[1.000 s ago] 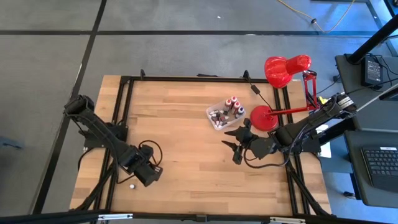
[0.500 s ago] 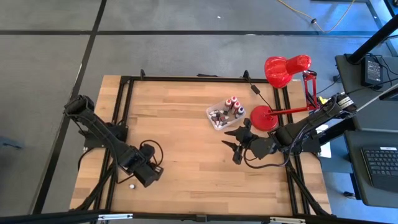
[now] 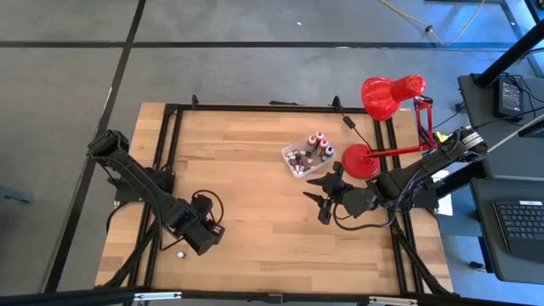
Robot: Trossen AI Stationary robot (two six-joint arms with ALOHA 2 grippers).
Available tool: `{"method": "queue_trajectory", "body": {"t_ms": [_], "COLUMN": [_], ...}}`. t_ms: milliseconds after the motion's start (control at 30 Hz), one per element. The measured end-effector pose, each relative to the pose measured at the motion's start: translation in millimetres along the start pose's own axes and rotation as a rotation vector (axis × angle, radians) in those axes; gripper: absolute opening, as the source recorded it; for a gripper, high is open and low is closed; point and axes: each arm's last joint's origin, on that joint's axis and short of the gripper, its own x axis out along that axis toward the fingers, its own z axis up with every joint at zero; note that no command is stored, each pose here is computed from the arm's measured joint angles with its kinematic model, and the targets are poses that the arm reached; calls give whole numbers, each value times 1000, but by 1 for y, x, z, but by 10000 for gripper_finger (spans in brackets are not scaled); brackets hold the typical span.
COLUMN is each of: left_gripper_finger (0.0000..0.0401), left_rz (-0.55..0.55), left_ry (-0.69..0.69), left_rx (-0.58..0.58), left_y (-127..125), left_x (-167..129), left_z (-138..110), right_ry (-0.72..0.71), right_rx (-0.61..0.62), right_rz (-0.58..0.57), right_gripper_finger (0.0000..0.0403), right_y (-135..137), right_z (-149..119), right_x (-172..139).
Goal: Pick & Place food coloring
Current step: Put the big purple food coloring bottle in the transparent bin
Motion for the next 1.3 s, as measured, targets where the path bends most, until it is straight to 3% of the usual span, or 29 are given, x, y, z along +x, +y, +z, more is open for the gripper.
{"method": "queue_trajectory", "body": {"t_ms": [300, 533, 700, 1300], "left_gripper_finger": [165, 167, 168, 170], "left_rz": [6, -58, 8, 67], "left_ry": [53, -20, -6, 42], "left_rx": [7, 58, 52, 69], "left_y": [1, -8, -2, -3], "left_x": [-2, -15, -15, 3], "left_z": [-1, 2, 5, -2], "right_ry": [0, 0, 0, 0], "right_rx": [-22, -26, -25, -22], "right_rz": [0, 0, 0, 0], "right_gripper_finger": [179, 179, 179, 179], "right_y": [0, 0, 0, 0], "right_z": [0, 0, 0, 0], "right_x": [0, 0, 0, 0]}}
